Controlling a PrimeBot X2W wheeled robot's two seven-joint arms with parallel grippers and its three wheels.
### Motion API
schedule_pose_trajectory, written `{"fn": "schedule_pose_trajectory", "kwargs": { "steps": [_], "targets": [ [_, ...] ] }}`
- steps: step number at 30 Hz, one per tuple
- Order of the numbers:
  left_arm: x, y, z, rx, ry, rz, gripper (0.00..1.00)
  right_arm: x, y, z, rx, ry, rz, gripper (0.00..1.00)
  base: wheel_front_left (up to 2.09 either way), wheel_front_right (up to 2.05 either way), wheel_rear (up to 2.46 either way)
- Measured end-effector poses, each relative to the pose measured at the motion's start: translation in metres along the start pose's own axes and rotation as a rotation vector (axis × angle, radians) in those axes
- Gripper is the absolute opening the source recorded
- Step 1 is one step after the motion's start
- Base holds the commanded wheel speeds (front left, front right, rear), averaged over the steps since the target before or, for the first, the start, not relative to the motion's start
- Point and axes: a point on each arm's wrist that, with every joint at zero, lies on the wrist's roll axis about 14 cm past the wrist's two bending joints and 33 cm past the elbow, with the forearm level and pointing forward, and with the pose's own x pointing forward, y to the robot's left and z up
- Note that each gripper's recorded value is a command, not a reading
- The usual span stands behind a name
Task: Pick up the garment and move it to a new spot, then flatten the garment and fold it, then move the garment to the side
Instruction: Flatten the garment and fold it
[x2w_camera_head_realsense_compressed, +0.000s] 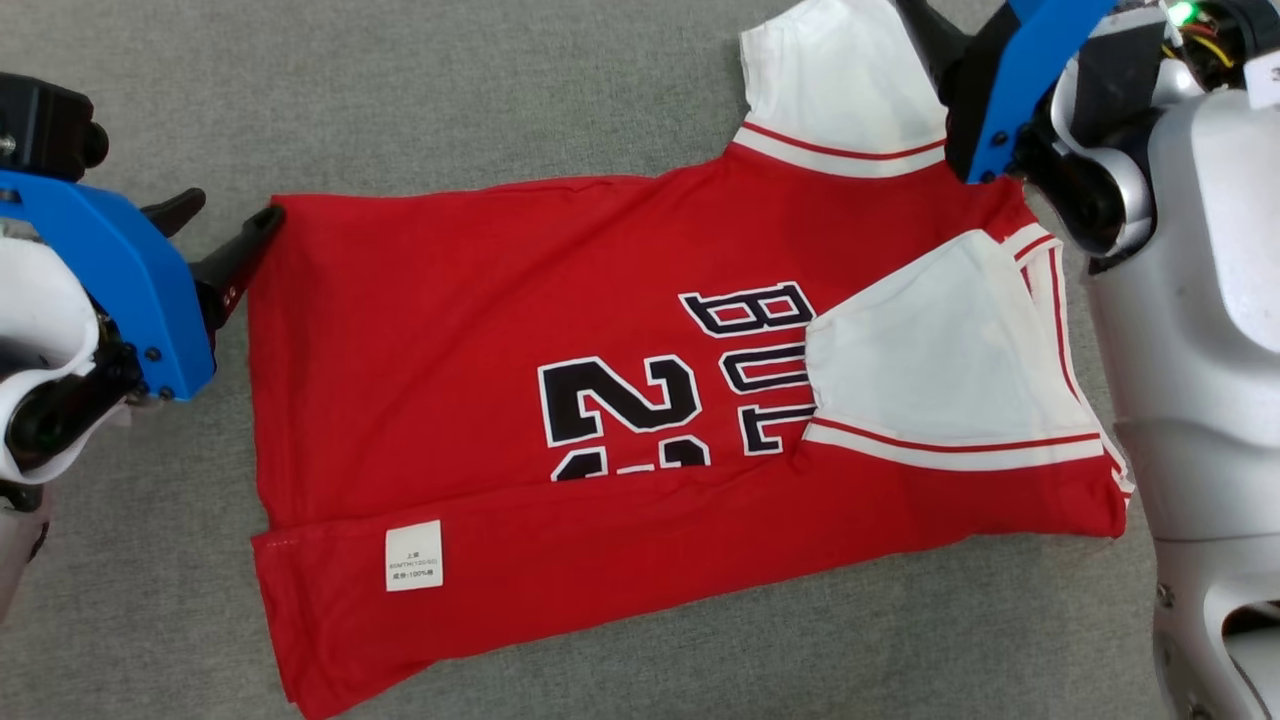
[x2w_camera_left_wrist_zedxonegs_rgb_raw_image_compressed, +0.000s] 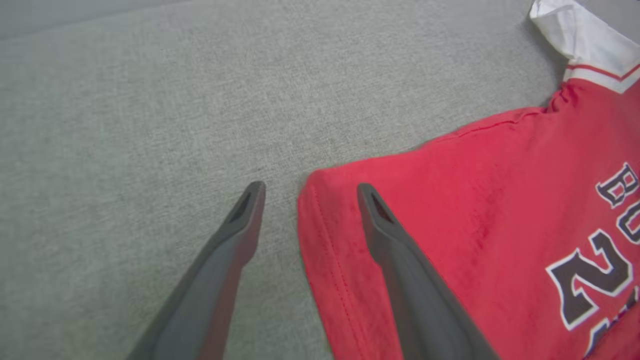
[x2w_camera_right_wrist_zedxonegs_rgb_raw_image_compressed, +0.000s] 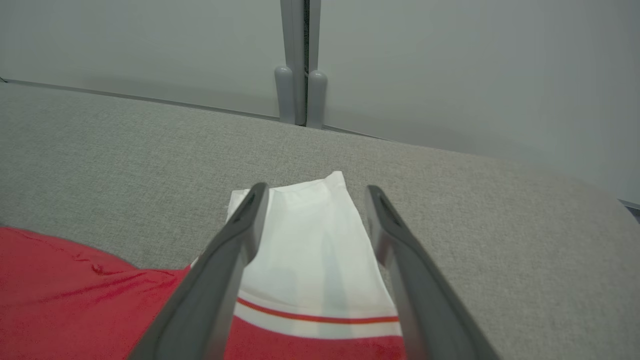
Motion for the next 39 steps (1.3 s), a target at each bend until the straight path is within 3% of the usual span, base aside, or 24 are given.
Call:
{"fn": "schedule_pose_trajectory", "kwargs": {
  "steps": [11, 12, 13, 14, 22, 29, 30, 31, 32, 39],
  "targets": [
    [0.044, 0.017, -0.019, -0.04, 0.093, 0.013, 1.0, 0.03, -0.02, -0.012, -0.034, 0.034, -0.027, 1.0, 0.0, 0.0, 0.0],
    [0.046, 0.017, -0.02, -0.039, 0.093, 0.014, 0.84, 0.032, -0.021, -0.015, -0.034, 0.043, -0.028, 1.0, 0.0, 0.0, 0.0],
    [0.048, 0.018, -0.021, -0.032, 0.096, 0.019, 0.11, 0.035, -0.022, -0.019, -0.035, 0.055, -0.028, 1.0, 0.0, 0.0, 0.0],
    [0.049, 0.019, -0.022, -0.041, 0.098, 0.025, 0.0, 0.037, -0.023, -0.022, -0.038, 0.068, -0.03, 1.0, 0.0, 0.0, 0.0],
    [0.042, 0.013, -0.028, -0.013, 0.039, 0.041, 0.0, 0.064, -0.029, -0.035, -0.076, 0.169, -0.042, 1.0, 0.0, 0.0, 0.0],
    [0.038, 0.009, -0.035, -0.019, -0.024, 0.035, 0.0, 0.093, -0.018, -0.068, -0.105, 0.309, -0.023, 1.0, 0.0, 0.0, 0.0],
    [0.038, 0.01, -0.035, -0.025, -0.035, 0.037, 0.0, 0.097, -0.014, -0.074, -0.101, 0.329, -0.014, 0.65, 0.0, 0.0, 0.0],
    [0.039, 0.011, -0.035, -0.026, -0.046, 0.041, 0.0, 0.101, -0.012, -0.076, -0.098, 0.329, -0.008, 0.08, 0.0, 0.0, 0.0],
    [0.04, 0.012, -0.034, -0.027, -0.062, 0.047, 0.0, 0.104, -0.013, -0.075, -0.084, 0.321, -0.008, 0.0, 0.0, 0.0, 0.0],
    [0.032, 0.027, -0.028, -0.095, -0.186, 0.122, 0.0, 0.1, -0.019, -0.038, 0.015, 0.141, -0.019, 0.0, 0.0, 0.0, 0.0]
  ]
}}
